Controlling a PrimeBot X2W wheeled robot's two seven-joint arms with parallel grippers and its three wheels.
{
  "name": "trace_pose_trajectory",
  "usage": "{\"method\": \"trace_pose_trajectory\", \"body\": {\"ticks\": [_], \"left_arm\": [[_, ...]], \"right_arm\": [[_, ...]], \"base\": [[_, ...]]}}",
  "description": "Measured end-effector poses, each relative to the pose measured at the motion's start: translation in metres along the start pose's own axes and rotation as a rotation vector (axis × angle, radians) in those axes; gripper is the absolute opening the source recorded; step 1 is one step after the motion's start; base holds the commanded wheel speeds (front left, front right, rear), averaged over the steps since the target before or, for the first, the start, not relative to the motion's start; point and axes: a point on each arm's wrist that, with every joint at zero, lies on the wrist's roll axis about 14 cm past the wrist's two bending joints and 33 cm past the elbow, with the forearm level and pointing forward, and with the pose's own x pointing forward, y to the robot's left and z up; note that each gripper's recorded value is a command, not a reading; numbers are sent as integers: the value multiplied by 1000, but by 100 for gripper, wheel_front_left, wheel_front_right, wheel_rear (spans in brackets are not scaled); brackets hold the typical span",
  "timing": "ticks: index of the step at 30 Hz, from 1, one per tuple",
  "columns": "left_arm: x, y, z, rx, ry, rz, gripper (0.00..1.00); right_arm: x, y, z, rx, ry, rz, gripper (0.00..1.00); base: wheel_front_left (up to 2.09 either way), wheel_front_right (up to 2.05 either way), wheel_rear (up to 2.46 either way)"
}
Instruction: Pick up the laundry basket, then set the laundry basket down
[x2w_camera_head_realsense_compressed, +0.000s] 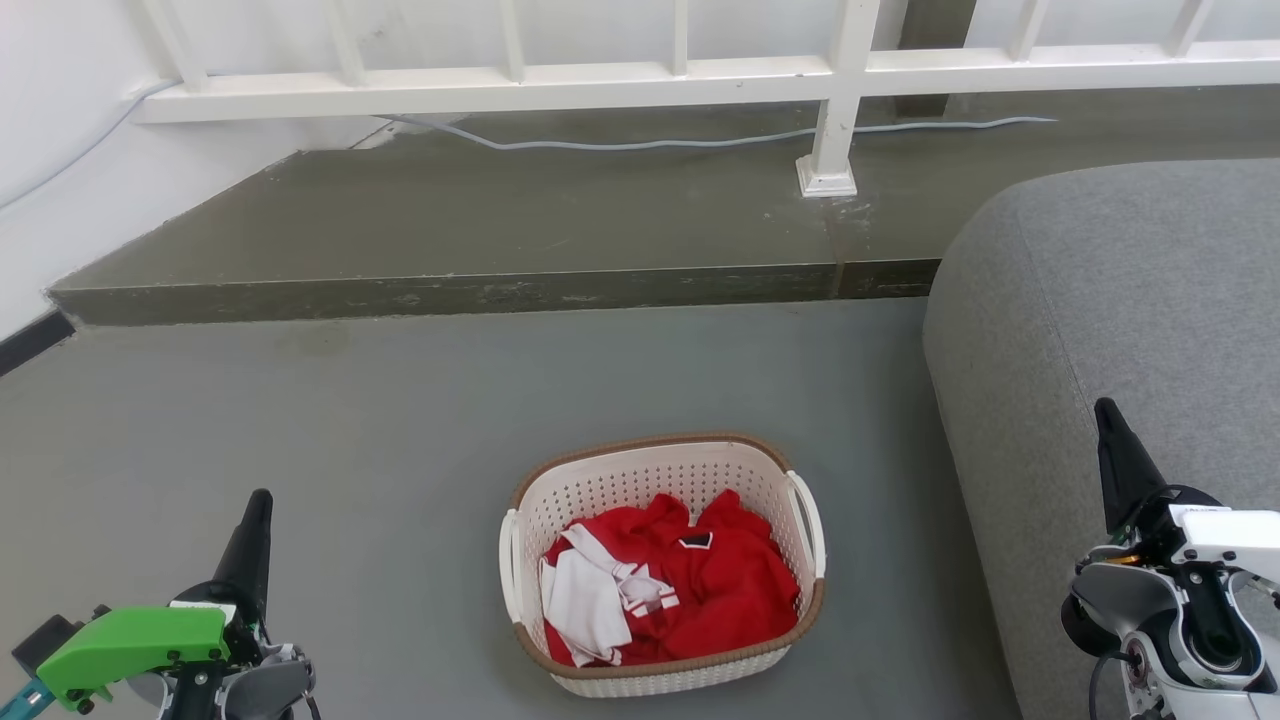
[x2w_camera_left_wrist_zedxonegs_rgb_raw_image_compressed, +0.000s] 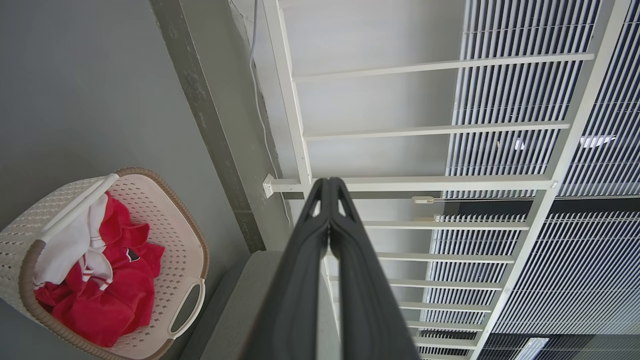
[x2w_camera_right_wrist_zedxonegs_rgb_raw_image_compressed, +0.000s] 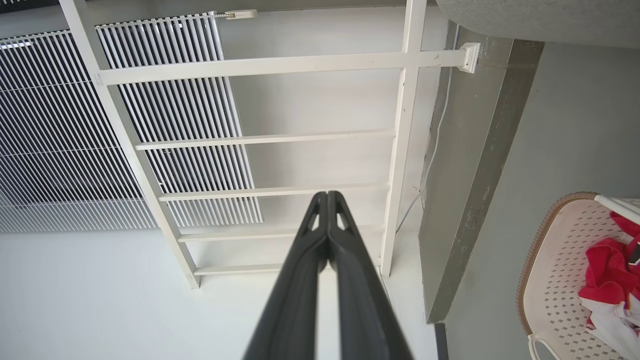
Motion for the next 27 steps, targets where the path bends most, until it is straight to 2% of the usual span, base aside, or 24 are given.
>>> {"method": "trace_pose_trajectory", "body": {"ticks": [27], "left_arm": [[0, 1, 0, -2, -2, 2, 0]], "right_arm": [[0, 1, 0, 3, -3, 3, 0]], "base": [[0, 0, 0]]}}
